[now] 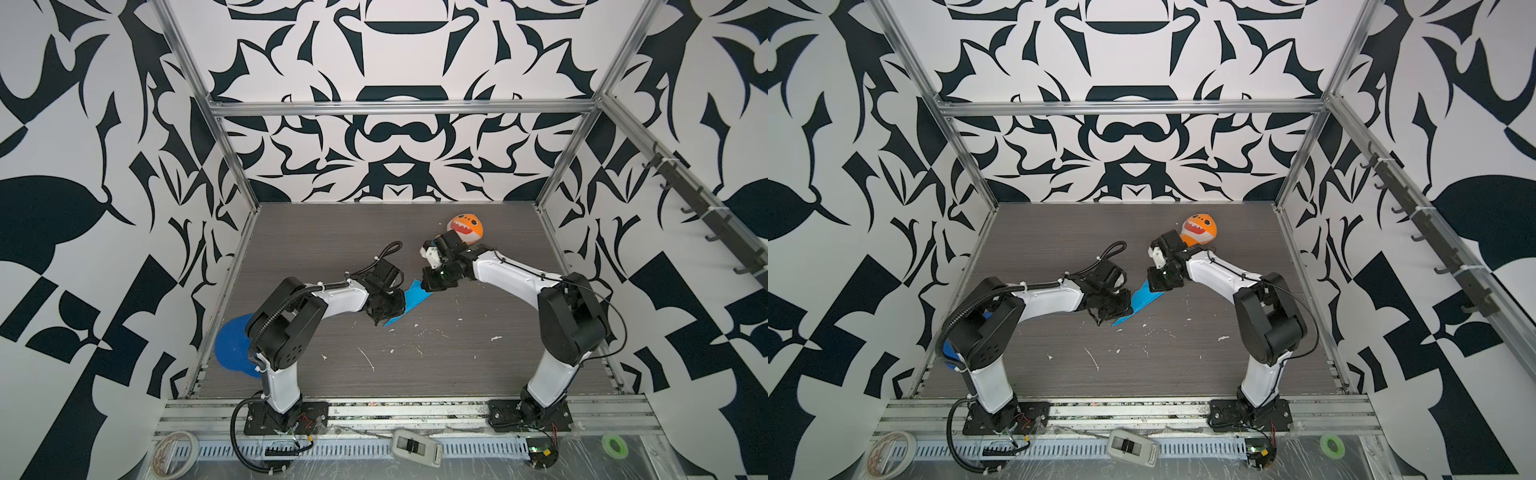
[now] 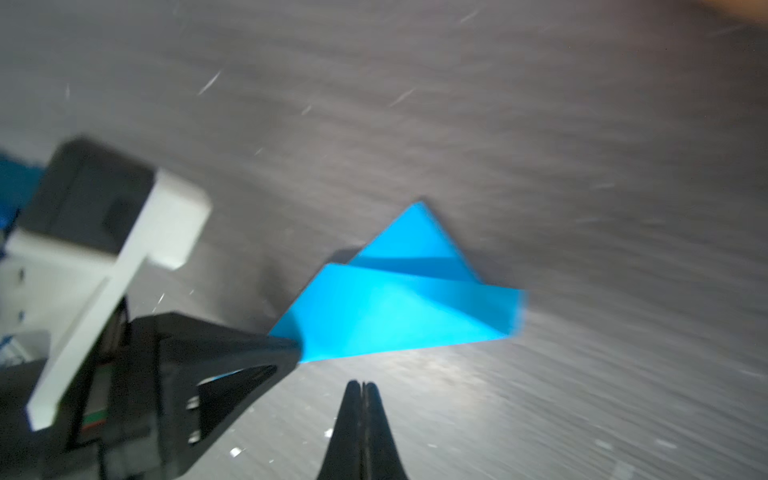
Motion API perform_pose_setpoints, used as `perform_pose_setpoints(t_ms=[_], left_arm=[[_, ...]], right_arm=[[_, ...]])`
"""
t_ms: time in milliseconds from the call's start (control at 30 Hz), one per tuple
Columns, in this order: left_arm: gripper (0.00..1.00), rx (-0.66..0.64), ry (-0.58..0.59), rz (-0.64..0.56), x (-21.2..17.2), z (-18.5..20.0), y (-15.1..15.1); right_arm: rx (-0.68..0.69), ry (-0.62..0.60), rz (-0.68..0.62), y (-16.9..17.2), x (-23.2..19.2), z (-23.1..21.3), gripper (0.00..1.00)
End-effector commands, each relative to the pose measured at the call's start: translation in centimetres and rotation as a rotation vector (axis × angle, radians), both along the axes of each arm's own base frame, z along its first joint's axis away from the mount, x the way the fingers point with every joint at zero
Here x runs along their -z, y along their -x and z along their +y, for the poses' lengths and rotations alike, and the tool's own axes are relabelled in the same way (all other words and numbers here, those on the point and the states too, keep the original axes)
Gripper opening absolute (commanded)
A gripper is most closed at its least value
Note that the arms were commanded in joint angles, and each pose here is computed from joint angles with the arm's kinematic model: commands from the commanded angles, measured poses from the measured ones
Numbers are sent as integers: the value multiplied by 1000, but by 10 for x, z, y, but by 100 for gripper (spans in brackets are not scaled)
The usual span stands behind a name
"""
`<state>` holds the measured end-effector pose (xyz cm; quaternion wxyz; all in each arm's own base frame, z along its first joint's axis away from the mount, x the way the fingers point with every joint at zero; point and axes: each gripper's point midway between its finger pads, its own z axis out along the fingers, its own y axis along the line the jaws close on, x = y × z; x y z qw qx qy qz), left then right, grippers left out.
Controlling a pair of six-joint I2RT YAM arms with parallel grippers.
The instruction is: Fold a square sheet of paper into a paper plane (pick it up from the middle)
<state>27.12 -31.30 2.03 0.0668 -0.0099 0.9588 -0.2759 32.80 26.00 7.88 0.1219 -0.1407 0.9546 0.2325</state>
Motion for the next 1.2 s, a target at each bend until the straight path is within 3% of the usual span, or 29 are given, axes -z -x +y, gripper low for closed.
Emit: perform_pose_setpoints(t_ms=[0,367,1167], left_arm=[[2,-3,-123,86,33,23,18],[0,-9,-115,83,33,24,19],[0,-12,-129,94,36,27,22]], right_arm=[[-60,-48,24,8,-3,26,0],[-104,-69,110,18,24,39,0],[44,155,155,3,62,-21,0]])
